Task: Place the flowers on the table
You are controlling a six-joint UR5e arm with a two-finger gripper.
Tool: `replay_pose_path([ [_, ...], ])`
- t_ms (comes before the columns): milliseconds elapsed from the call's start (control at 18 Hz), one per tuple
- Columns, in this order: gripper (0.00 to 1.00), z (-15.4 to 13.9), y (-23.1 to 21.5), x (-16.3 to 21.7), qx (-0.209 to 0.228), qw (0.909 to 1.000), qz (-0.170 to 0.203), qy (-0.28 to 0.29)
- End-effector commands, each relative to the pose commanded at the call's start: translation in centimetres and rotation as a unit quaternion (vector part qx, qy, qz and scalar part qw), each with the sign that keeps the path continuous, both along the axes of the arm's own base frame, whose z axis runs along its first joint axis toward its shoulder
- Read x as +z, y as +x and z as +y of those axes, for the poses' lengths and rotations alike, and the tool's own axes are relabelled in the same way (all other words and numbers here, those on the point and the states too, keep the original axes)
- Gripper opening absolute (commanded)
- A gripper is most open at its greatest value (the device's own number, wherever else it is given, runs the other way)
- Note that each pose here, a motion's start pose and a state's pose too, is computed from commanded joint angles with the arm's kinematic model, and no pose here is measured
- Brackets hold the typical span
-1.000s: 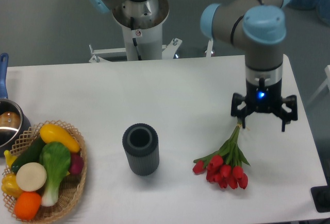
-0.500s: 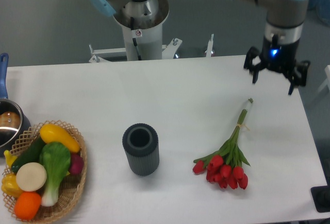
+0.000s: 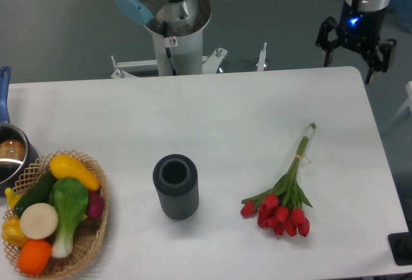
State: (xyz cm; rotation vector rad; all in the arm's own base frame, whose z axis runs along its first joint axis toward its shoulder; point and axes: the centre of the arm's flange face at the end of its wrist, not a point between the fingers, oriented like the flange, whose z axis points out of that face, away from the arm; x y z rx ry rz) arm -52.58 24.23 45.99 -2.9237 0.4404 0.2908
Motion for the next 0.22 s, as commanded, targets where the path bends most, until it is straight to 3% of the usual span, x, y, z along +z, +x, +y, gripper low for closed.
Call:
replay_pose_path([
  [222, 1.0, -0.06, -0.09, 0.19, 0.001, 1.0, 0.003, 0.001],
])
